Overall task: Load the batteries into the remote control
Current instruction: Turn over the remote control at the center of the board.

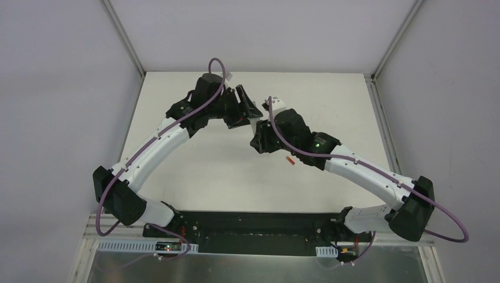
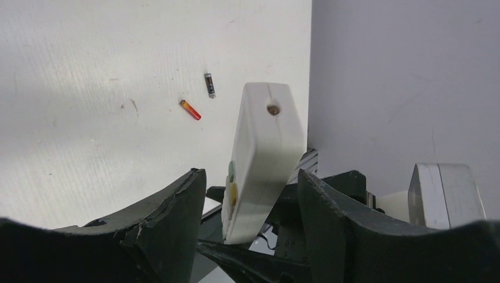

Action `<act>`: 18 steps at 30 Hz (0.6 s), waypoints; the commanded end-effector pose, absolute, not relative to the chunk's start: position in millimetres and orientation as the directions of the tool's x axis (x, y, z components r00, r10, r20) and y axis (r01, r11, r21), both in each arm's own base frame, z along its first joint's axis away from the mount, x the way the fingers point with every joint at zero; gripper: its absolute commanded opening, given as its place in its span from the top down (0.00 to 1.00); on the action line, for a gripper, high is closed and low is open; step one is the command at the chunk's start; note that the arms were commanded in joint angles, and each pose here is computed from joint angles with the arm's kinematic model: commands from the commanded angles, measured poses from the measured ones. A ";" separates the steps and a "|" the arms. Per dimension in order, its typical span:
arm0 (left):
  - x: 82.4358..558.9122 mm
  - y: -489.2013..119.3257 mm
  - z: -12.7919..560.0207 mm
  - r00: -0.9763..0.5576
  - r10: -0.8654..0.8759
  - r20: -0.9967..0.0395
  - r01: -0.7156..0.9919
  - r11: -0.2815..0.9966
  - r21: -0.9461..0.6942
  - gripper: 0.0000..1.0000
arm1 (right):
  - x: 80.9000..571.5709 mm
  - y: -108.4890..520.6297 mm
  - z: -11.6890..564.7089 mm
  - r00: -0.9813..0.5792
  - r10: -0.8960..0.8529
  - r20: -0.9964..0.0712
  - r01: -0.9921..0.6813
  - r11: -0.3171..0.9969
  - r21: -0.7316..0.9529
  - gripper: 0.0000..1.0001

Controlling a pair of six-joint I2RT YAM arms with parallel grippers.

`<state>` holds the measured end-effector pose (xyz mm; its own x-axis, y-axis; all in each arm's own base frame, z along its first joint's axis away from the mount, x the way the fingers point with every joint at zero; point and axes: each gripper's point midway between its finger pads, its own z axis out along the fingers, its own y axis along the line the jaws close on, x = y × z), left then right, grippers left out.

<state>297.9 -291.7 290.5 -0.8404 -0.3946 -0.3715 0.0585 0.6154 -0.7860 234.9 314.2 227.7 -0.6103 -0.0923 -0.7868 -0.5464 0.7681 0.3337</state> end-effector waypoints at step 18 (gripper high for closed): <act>305.4 -268.5 287.9 -0.827 -0.356 -0.436 0.082 0.690 -0.719 1.00 | 233.0 330.5 250.1 -0.585 -0.046 -0.810 -0.573 0.731 0.372 0.18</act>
